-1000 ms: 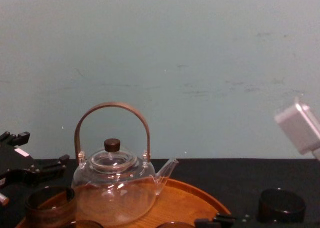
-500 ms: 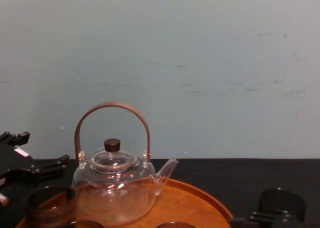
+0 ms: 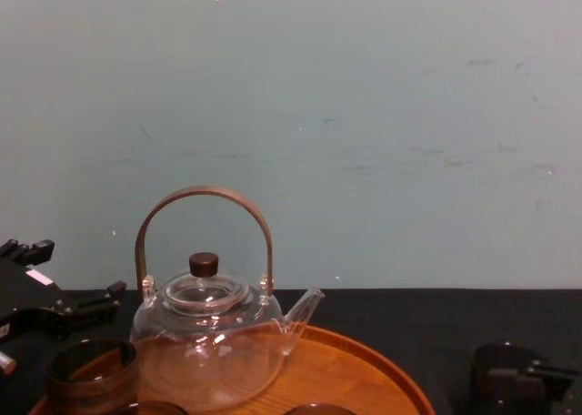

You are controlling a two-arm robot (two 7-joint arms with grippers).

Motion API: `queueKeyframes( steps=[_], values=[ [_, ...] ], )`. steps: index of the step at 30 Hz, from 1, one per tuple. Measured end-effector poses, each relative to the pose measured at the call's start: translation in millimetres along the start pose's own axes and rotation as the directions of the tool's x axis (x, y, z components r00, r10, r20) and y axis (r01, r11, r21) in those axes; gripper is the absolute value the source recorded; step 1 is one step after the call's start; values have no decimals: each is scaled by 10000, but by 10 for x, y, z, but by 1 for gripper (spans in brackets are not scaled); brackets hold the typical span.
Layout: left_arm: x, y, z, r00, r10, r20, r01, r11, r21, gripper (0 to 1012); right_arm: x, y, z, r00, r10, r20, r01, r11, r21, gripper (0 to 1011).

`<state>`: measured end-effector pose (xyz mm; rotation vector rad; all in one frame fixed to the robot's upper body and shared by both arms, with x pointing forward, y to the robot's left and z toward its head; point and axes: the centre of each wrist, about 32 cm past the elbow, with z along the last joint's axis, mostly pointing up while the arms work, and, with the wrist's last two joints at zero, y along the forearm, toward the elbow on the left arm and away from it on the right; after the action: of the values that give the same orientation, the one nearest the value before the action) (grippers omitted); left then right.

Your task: Pick up the glass from the table and place it on the tray.

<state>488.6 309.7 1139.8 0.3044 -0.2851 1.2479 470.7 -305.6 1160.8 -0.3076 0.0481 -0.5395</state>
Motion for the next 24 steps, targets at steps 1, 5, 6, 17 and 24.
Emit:
queueKeyframes(
  steps=[1, 5, 6, 17, 24],
  values=[
    [0, 0, 0, 10000, 0, 0, 0, 10000, -1, 1001, 7, -11, 0, 9999, -112, -30, 112, 9999, 4, 1002],
    [0, 0, 0, 10000, 0, 1, 0, 10000, 1, 1001, 44, -64, -6, 9984, -545, -136, 545, 9985, -15, 1002],
    [0, 0, 0, 10000, 0, 0, 0, 10000, 0, 1001, 58, -83, -10, 9974, -701, -177, 701, 9975, -28, 1002],
    [0, 0, 0, 10000, 0, 0, 0, 10000, 0, 1001, 155, -222, 33, 9876, -1556, -201, 1560, 9876, 188, 1002],
    [0, 0, 0, 10000, 0, 0, 0, 10000, 0, 1002, 198, -300, 85, 9801, -1977, -160, 1982, 9791, 460, 1002]
  ],
)
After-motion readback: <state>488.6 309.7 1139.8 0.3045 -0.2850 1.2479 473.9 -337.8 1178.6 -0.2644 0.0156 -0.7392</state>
